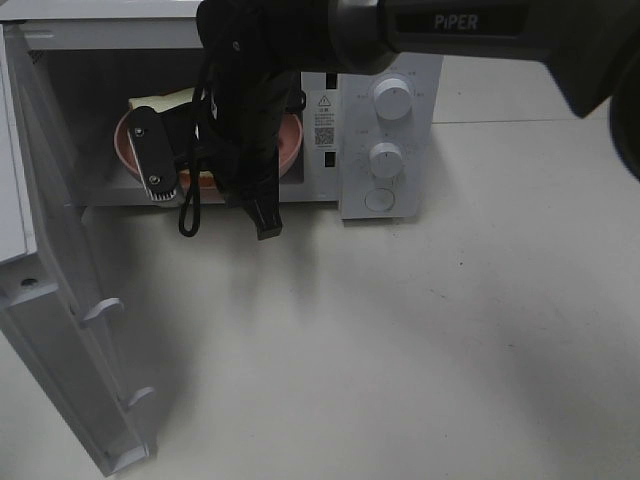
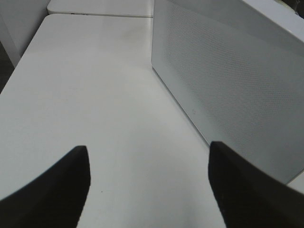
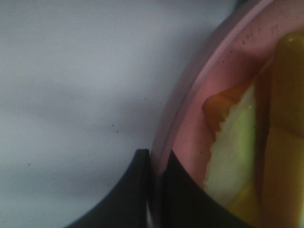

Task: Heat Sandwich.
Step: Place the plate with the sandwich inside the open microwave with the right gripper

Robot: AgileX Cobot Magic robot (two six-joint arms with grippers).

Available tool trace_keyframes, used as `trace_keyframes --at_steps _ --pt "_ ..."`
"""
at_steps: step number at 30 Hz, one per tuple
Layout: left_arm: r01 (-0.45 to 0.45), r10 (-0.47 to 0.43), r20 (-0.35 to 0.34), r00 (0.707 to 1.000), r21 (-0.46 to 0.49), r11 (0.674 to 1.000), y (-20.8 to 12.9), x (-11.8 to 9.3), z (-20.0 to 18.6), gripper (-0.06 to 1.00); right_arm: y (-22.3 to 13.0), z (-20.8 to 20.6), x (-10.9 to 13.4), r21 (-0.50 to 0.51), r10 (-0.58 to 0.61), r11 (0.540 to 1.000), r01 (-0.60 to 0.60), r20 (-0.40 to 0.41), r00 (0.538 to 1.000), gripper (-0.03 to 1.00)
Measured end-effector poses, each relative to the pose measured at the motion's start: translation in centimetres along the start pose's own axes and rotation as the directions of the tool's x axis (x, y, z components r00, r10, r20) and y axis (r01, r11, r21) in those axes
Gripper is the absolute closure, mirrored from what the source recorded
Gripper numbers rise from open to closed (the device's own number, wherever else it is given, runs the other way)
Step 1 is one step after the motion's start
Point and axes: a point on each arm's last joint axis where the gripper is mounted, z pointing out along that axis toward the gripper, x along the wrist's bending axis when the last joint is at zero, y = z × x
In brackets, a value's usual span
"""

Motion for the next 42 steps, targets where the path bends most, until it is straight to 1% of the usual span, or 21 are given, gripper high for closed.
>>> trace_keyframes --at_steps 4,7,8,9,17,21,26,42 --pt "0.0 0.0 0.0 1.0 0.0 1.0 0.0 0.0 0.0 0.27 -0.5 1.0 -0.9 0.002 0.013 1.0 -0.013 0.016 1.0 0.93" --pt "0.0 0.0 0.0 1.0 0.0 1.0 0.0 0.0 0.0 0.27 -1.3 2.0 -2.0 0.005 0.011 1.0 -0.012 0.036 0.999 0.93" --pt "0.0 0.0 0.0 1.0 0.0 1.0 0.0 0.0 0.0 0.27 -1.3 2.0 -2.0 0.005 0.011 1.0 -0.012 0.036 0.999 0.93" --pt "0.0 0.0 0.0 1.0 0.0 1.0 0.0 0.0 0.0 0.27 -1.6 2.3 -2.5 0.003 0.006 1.0 -0.007 0.05 0.999 0.93" --pt "0.0 0.0 0.0 1.0 0.0 1.0 0.0 0.0 0.0 0.27 -2.4 3.8 -3.6 -0.011 0.018 1.0 -0.017 0.083 0.996 0.93" --pt "0.0 0.0 0.0 1.0 0.0 1.0 0.0 0.0 0.0 0.27 -2.6 4.1 -3.8 -0.015 0.012 1.0 -0.011 0.091 0.996 0.93" --pt "0.0 0.0 0.0 1.0 0.0 1.0 0.0 0.0 0.0 0.27 -3.2 5.0 -3.6 -0.01 -0.01 1.0 0.011 0.079 0.997 0.93" --pt "0.0 0.0 0.0 1.0 0.0 1.0 0.0 0.0 0.0 0.27 -3.5 5.5 -3.7 -0.018 -0.004 1.0 0.005 0.091 0.996 0.93"
